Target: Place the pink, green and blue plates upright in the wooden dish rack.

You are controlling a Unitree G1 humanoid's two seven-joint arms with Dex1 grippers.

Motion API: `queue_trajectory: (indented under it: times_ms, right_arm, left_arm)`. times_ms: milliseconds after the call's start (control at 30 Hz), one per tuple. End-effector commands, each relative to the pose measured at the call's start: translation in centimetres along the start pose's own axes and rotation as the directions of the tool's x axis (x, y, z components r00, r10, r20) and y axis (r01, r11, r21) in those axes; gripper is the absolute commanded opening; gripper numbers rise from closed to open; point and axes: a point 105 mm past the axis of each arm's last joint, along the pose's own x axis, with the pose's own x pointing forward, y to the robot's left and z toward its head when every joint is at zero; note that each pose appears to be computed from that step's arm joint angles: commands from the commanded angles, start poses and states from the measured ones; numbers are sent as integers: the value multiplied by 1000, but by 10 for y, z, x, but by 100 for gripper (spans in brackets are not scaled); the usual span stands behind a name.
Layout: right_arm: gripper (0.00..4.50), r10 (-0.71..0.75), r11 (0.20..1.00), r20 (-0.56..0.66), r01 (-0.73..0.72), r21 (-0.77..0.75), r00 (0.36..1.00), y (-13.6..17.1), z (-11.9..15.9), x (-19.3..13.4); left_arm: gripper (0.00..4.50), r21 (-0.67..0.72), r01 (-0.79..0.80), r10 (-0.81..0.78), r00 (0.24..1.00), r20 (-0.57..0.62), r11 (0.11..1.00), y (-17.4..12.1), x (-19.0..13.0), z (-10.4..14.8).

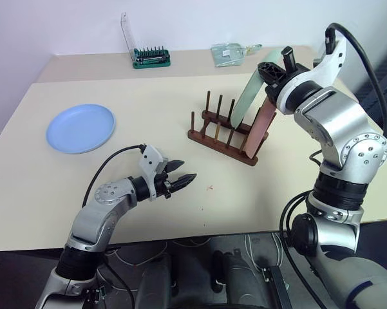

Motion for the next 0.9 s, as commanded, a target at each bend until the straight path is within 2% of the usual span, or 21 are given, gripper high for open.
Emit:
queue_trajectory:
  times_ms: [33, 167, 333, 567, 900]
  right_arm:
    - [4, 43, 999, 15, -44, 32, 999, 19, 5, -3]
    - [4, 31, 999, 19, -32, 34, 999, 22, 3, -1]
    - [4, 71, 997, 41, -71, -8, 997, 38, 14, -1]
    - [4, 80, 996, 37, -81, 42, 996, 48, 20, 0]
    - [4, -21, 982, -41, 28, 187, 999, 34, -1, 2]
  left_arm:
    - [290, 29, 23, -23, 999, 30, 999, -6, 1, 9]
    - [290, 29, 21, -22, 999, 33, 999, -6, 2, 9]
    - [290, 27, 20, -21, 999, 35, 999, -6, 2, 9]
    - [290, 29, 24, -25, 999, 39, 999, -5, 5, 9]
    - [290, 31, 31, -32, 999, 40, 999, -6, 6, 10]
